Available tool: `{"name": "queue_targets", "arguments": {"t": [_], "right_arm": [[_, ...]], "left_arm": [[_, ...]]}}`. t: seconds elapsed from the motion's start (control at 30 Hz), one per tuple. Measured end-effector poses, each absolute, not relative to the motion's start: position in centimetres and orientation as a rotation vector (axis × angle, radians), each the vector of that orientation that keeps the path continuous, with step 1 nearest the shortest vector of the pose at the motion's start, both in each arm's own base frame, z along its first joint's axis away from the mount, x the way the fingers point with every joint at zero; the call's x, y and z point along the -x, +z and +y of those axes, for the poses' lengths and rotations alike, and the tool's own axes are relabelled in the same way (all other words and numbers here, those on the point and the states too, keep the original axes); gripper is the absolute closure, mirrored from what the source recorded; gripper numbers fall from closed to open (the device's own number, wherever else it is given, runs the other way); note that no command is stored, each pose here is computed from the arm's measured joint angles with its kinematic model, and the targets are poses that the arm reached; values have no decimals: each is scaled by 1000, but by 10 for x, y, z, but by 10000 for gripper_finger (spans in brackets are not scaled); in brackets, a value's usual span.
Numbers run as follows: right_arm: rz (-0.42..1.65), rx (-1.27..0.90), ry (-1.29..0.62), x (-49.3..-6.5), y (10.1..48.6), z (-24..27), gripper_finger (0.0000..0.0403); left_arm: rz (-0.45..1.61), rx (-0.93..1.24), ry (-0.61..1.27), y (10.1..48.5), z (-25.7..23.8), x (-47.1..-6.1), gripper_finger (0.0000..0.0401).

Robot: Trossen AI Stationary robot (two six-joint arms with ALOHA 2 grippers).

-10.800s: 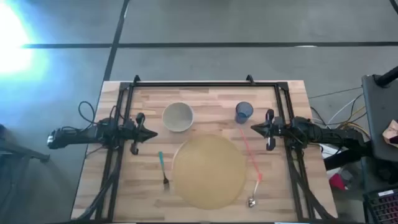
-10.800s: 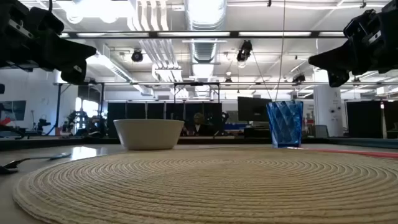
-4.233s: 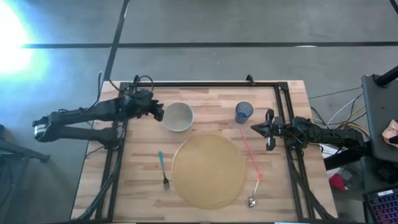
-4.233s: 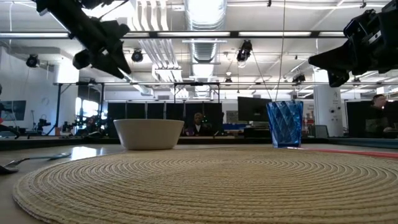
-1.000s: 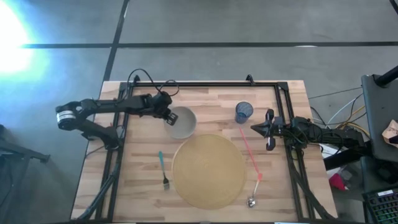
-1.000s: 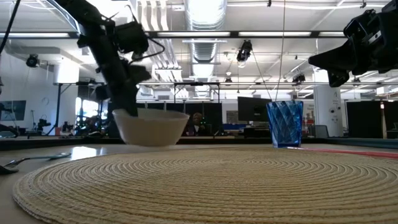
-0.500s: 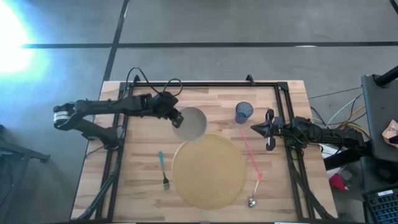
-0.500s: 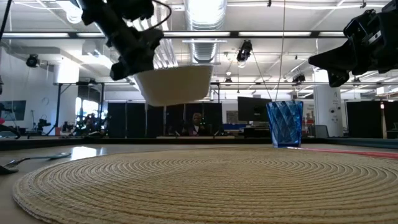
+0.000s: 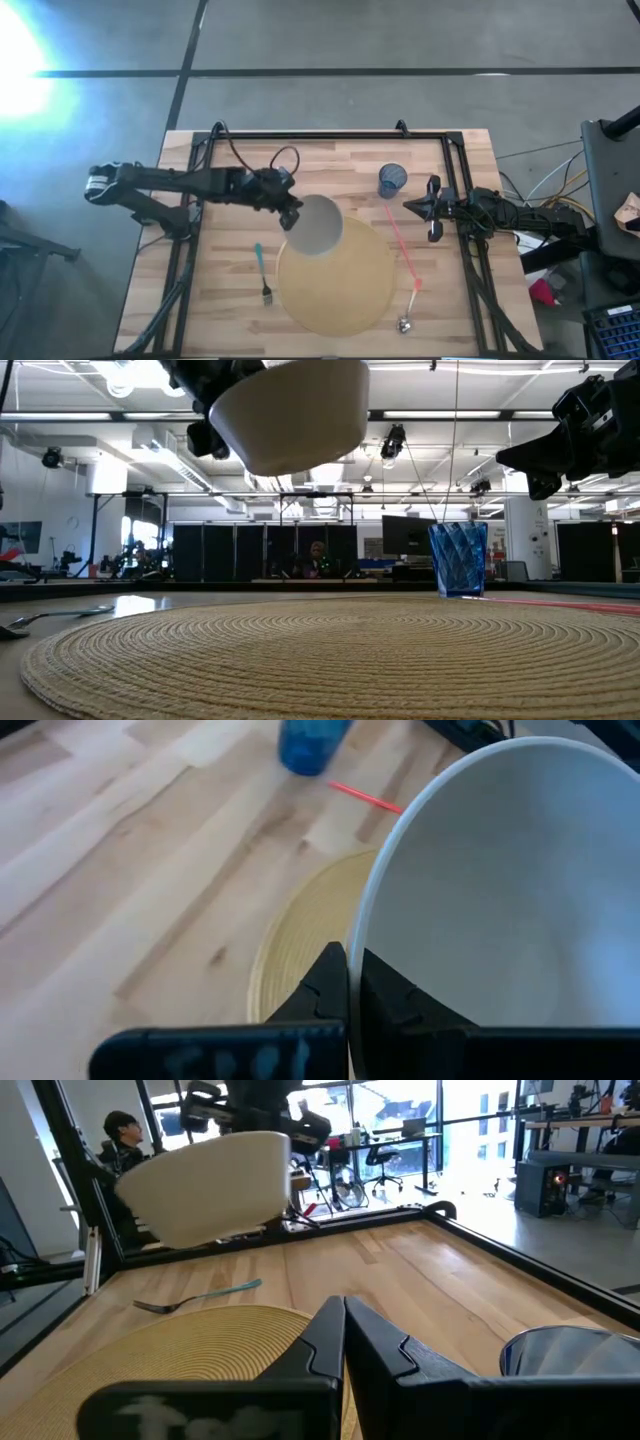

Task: Pick & Place Utensil
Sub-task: Put the white bowl in the center of the brown mat

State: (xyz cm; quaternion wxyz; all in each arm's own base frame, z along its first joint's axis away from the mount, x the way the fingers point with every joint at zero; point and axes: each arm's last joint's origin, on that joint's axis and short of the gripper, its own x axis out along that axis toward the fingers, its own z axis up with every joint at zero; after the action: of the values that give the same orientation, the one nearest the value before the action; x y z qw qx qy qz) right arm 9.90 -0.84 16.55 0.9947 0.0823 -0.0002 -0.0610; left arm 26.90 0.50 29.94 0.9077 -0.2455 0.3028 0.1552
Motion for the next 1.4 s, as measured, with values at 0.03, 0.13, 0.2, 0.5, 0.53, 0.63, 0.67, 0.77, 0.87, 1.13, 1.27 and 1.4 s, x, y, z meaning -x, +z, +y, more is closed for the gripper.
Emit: {"name": "queue_targets", "arguments": {"t": [0.03,0.13,0.2,0.5,0.53,0.63,0.67,0.77,0.87,1.13,1.27,1.4], "right_arm": [[0,-165,-123,-99,165,-8,394],[0,-165,-122,-99,166,-8,394],[0,-165,-122,-99,165,-8,394],[-1,-165,-122,-99,166,-8,394],[-1,-165,-123,-99,166,-8,394],[-1,-165,-122,-99,166,-8,394],[-1,-165,-123,-99,166,-8,394],[-1,-165,-122,-99,166,-8,394],[0,-165,-122,-99,166,-8,394],[-1,-165,-123,-99,166,-8,394],[-1,-165,-122,-99,166,-8,394],[-1,-165,-123,-99,166,-8,394]], "left_arm": [[621,502,316,299,2,-269,399],[616,487,307,298,-9,-270,399],[610,488,301,296,-15,-273,399],[664,475,276,273,-32,-301,399],[669,476,269,272,-33,-304,398],[699,471,249,267,-36,-315,399],[712,470,234,265,-37,-319,399],[735,470,172,265,-41,-333,399],[783,471,131,263,-44,-346,398],[926,436,116,255,-58,-368,398],[945,435,89,248,-63,-376,399],[990,433,106,231,-63,-382,398]]}}
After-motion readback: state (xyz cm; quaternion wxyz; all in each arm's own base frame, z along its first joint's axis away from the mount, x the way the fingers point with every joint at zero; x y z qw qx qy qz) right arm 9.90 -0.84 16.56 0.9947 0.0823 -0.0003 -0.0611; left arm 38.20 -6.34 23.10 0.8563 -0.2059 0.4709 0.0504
